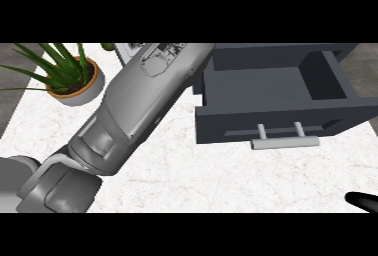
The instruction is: Pick up the can, place it into the drawer and close the drawer
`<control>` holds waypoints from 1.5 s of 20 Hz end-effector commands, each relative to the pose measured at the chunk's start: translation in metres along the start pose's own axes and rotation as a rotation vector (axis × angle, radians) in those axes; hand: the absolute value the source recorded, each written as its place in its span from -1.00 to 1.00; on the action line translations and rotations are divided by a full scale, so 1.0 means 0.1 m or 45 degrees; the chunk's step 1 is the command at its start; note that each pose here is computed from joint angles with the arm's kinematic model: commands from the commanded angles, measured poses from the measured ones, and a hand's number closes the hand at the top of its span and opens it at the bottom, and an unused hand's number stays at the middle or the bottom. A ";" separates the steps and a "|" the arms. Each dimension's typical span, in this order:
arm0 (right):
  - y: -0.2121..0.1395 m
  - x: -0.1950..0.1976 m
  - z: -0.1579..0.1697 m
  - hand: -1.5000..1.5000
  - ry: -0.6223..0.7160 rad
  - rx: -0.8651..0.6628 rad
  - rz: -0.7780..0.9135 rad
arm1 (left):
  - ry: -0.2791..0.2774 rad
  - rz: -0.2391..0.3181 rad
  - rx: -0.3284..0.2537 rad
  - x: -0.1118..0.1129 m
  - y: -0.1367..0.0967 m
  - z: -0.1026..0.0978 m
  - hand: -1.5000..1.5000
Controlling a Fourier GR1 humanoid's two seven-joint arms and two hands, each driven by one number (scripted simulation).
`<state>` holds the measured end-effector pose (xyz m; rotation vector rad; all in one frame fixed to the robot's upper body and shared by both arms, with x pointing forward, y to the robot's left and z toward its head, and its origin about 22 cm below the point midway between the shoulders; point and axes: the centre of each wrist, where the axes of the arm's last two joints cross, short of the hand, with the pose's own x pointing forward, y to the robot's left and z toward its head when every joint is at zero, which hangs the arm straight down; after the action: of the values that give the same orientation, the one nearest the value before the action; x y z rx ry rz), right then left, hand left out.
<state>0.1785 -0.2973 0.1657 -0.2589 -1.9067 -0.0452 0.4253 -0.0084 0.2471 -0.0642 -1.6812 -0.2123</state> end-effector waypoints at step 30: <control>0.31 0.21 -0.40 -1.00 -0.274 0.240 0.498 | 0.007 0.058 0.274 0.03 -0.10 -0.12 -1.00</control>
<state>0.2075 -0.2811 0.1877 -0.4490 -2.0029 0.3363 0.4351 -0.0190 0.2492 0.0774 -1.6944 -0.0232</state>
